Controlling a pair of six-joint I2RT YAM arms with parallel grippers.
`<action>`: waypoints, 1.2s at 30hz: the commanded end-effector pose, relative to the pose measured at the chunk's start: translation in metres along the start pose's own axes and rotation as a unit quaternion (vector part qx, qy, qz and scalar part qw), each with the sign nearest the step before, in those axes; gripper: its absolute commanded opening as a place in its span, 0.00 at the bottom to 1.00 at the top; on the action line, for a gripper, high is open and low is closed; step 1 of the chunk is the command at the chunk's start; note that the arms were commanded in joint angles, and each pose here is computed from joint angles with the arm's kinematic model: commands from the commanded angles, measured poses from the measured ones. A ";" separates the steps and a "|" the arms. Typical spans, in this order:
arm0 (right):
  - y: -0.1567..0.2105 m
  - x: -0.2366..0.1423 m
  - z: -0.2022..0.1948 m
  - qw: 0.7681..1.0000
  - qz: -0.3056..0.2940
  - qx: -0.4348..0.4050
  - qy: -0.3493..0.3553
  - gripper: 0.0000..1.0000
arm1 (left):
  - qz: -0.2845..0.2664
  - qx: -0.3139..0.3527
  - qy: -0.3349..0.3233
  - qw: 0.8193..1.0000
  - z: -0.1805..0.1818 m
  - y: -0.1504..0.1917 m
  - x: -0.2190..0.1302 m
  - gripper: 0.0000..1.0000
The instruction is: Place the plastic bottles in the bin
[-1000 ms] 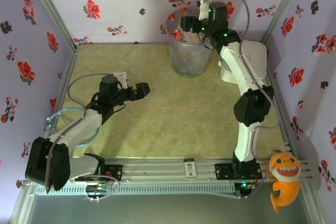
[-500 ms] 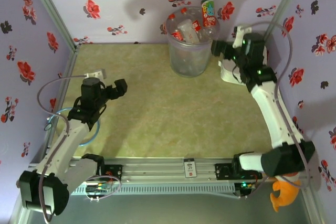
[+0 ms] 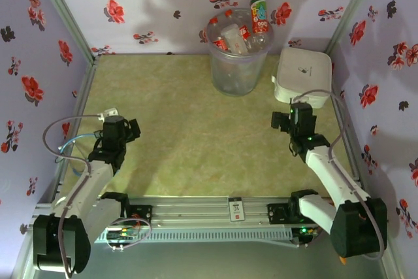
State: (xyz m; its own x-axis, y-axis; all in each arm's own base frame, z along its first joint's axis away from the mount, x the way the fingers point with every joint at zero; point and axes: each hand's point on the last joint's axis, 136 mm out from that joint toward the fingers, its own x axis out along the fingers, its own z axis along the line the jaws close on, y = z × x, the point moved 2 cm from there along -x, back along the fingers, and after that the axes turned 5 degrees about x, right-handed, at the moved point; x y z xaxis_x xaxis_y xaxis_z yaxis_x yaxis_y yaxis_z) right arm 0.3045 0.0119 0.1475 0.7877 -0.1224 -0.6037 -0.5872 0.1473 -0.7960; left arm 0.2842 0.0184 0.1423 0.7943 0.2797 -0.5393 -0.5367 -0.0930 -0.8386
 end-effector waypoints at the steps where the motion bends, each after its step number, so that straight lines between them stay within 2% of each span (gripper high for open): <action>1: -0.002 0.013 -0.009 0.998 -0.046 0.016 0.027 0.99 | -0.055 0.026 -0.023 0.998 0.006 -0.022 0.006 1.00; 7: 0.020 0.038 -0.018 0.997 -0.054 0.000 0.058 0.99 | -0.062 0.018 -0.030 0.997 0.006 -0.011 0.030 1.00; 16: -0.001 0.052 -0.011 0.992 -0.110 -0.014 0.052 0.99 | -0.095 0.033 -0.015 0.995 -0.005 -0.018 0.054 1.00; 21: -0.016 0.055 -0.016 0.982 -0.176 0.016 0.068 0.99 | -0.111 0.040 0.003 0.993 -0.014 -0.029 0.068 1.00; 26: -0.013 0.071 -0.015 0.979 -0.189 0.007 0.071 0.99 | -0.108 0.061 0.006 0.992 -0.019 -0.034 0.078 1.00; 28: -0.012 0.071 -0.018 0.982 -0.175 0.013 0.069 0.99 | -0.114 0.066 0.010 0.991 -0.021 -0.033 0.080 1.00; 31: -0.012 0.072 -0.018 0.981 -0.182 0.018 0.058 0.99 | -0.122 0.061 0.009 0.991 -0.020 -0.026 0.091 1.00; 36: -0.004 0.081 -0.020 0.986 -0.161 0.030 0.035 0.99 | -0.123 0.048 0.021 0.991 -0.017 -0.019 0.096 1.00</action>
State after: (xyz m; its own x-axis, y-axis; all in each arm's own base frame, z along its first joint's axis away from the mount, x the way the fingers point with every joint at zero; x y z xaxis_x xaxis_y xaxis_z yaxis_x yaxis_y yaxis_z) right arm 0.3646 -0.0179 0.1047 0.9050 -0.2714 -0.3275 -0.3081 0.1125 -0.9447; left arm 0.3697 0.0303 0.0940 0.8814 0.2617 -0.3932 -0.4219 0.0623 -0.9045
